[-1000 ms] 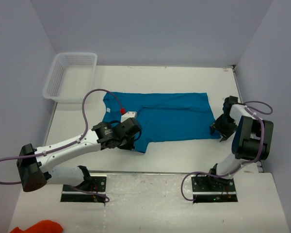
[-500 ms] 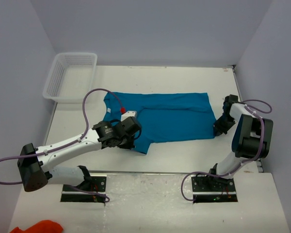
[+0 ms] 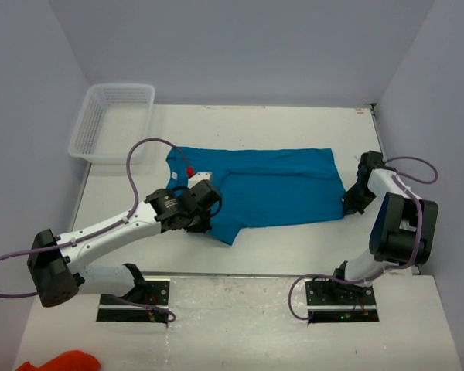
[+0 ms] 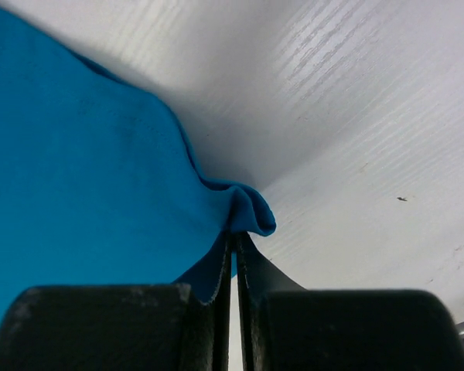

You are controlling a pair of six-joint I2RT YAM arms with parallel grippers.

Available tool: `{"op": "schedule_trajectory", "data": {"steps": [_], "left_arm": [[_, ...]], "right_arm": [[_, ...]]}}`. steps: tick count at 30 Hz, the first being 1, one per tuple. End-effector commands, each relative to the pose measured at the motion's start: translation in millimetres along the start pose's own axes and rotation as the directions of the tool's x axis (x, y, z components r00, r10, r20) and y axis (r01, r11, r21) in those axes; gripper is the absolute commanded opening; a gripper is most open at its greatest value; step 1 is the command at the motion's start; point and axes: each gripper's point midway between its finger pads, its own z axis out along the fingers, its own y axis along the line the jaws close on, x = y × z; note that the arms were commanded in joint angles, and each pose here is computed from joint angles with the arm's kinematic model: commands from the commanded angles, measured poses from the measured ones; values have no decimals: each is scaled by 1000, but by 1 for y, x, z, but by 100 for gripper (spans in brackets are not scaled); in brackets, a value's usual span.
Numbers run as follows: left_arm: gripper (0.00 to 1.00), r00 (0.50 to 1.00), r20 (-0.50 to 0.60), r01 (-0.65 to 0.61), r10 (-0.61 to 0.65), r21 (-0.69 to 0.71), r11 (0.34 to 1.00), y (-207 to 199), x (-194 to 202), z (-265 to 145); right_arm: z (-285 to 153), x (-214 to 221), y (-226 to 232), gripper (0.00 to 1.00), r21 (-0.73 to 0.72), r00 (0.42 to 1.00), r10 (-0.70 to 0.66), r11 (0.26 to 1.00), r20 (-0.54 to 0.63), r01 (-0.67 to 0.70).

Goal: Fold and stack the t-shirts
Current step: Grap the side of the flattened tshirt closest away from the robot with both arms, then fold the other side of the tshirt into a rectangle

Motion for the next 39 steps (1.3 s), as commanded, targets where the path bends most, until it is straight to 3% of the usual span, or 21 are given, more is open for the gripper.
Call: {"op": "schedule_trajectory", "data": {"steps": [1, 15, 39], "left_arm": [[0, 998, 57, 34, -33, -25, 999, 5, -28, -6], [0, 991, 137, 23, -7, -118, 993, 9, -128, 1], [0, 988, 150, 65, -34, -211, 975, 57, -207, 43]], "right_arm": [[-23, -26, 14, 0, -72, 994, -9, 997, 107, 17], [-40, -52, 38, 0, -57, 988, -95, 993, 125, 103], [-29, -80, 76, 0, 44, 974, -213, 977, 75, 210]]}}
